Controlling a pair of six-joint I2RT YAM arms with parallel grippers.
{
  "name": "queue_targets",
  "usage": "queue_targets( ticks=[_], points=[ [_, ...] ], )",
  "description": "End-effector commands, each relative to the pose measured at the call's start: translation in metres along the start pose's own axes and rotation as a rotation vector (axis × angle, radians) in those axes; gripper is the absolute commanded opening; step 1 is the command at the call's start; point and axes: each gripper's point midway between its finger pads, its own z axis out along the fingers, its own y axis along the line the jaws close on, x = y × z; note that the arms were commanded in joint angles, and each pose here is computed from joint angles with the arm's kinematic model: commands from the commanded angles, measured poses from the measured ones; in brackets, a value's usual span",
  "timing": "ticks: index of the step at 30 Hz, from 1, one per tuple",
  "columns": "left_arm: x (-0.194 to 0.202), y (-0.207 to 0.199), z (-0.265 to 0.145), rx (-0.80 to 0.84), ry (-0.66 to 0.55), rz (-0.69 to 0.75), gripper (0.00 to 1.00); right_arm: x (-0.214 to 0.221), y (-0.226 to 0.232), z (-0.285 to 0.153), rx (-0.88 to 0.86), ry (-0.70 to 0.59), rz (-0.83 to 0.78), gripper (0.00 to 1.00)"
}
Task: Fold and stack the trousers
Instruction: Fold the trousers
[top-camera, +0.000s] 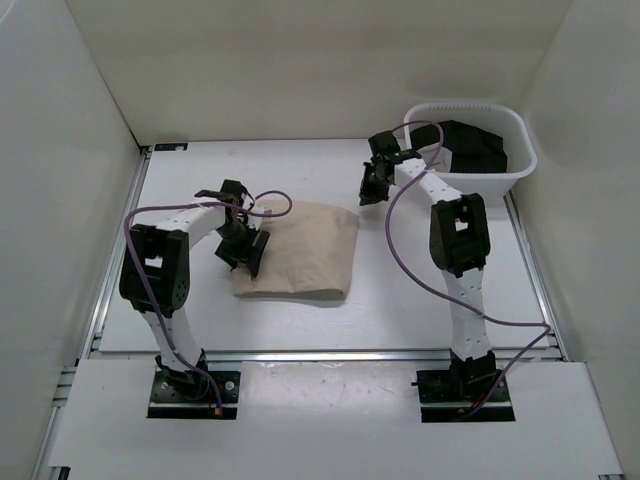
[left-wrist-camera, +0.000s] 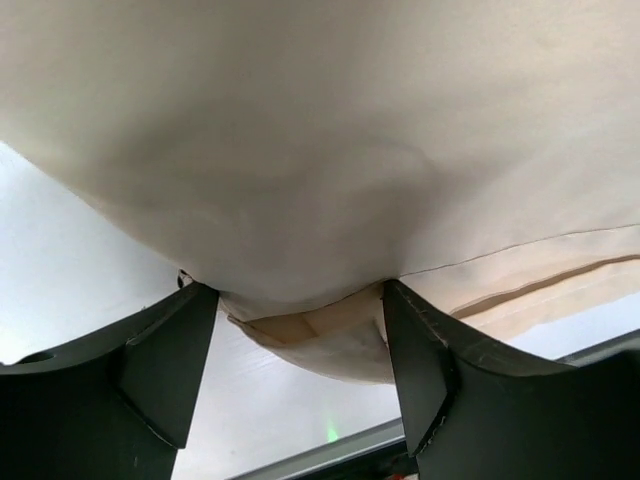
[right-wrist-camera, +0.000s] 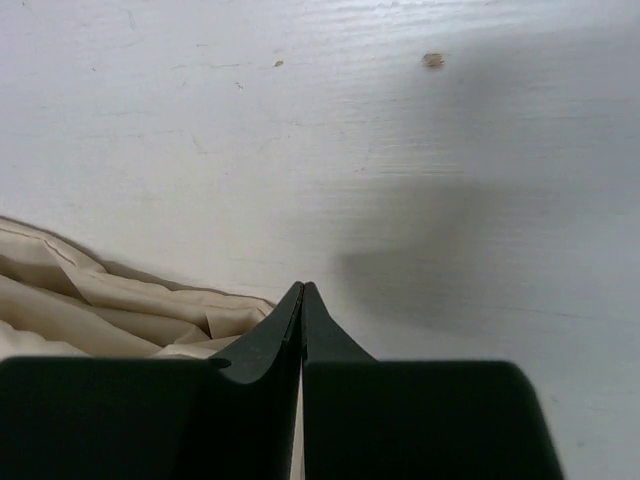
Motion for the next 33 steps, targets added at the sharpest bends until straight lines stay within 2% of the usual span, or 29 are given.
queue_targets(
  ticks=[1, 3, 6, 7, 8, 9, 10, 14, 15, 16, 18, 19, 20, 23, 26, 29, 33],
  points=[
    [-0.031, -0.012, -0.014, 0.069, -0.112, -0.002, 0.78, -0.017, -0.001, -0.034, 0.049, -0.039, -0.097, 0.00],
    [-0.038, -0.015, -0.028, 0.077, -0.135, 0.004, 0.82, -0.027, 0.003, -0.066, 0.055, -0.084, -0.132, 0.01],
    [-0.059, -0.015, -0.063, 0.067, -0.216, 0.025, 0.85, -0.031, 0.006, -0.119, 0.055, -0.144, -0.181, 0.24],
    [-0.065, -0.020, -0.082, 0.071, -0.261, 0.037, 0.91, -0.028, 0.003, -0.133, 0.064, -0.147, -0.191, 0.57],
    [-0.067, -0.019, -0.096, 0.063, -0.284, 0.034, 0.94, -0.026, 0.006, -0.159, 0.051, -0.177, -0.202, 0.73],
    [-0.080, -0.016, -0.117, 0.056, -0.352, 0.028, 0.99, -0.025, 0.001, -0.173, 0.076, -0.195, -0.210, 0.82],
    [-0.084, -0.014, -0.139, 0.039, -0.414, 0.018, 1.00, -0.020, -0.003, -0.200, 0.092, -0.211, -0.217, 0.99],
    [-0.082, 0.028, -0.207, -0.110, -0.576, -0.140, 1.00, 0.006, -0.032, -0.249, 0.140, -0.190, -0.194, 0.99],
    [-0.074, 0.056, -0.219, -0.238, -0.592, -0.231, 1.00, 0.014, -0.038, -0.257, 0.140, -0.175, -0.170, 0.99],
    [-0.056, 0.088, -0.239, -0.352, -0.629, -0.337, 1.00, 0.030, -0.052, -0.268, 0.159, -0.155, -0.141, 0.99],
    [-0.014, 0.142, -0.259, -0.595, -0.611, -0.543, 1.00, 0.045, -0.072, -0.278, 0.214, -0.154, -0.099, 0.99],
    [0.022, 0.168, -0.255, -0.661, -0.559, -0.647, 1.00, 0.058, -0.086, -0.285, 0.245, -0.158, -0.085, 0.99],
    [0.041, 0.175, -0.261, -0.693, -0.558, -0.693, 1.00, 0.066, -0.091, -0.288, 0.258, -0.162, -0.074, 0.99],
    [0.088, 0.178, -0.240, -0.678, -0.500, -0.779, 1.00, 0.085, -0.108, -0.301, 0.275, -0.184, -0.028, 0.99],
    [0.109, 0.172, -0.214, -0.600, -0.462, -0.816, 1.00, 0.088, -0.114, -0.309, 0.277, -0.209, -0.010, 0.99],
    [0.118, 0.173, -0.222, -0.599, -0.497, -0.850, 1.00, 0.085, -0.111, -0.319, 0.267, -0.234, -0.011, 0.99],
    [0.111, 0.165, -0.230, -0.553, -0.543, -0.838, 1.00, 0.083, -0.107, -0.327, 0.251, -0.251, -0.012, 0.99]
  ],
)
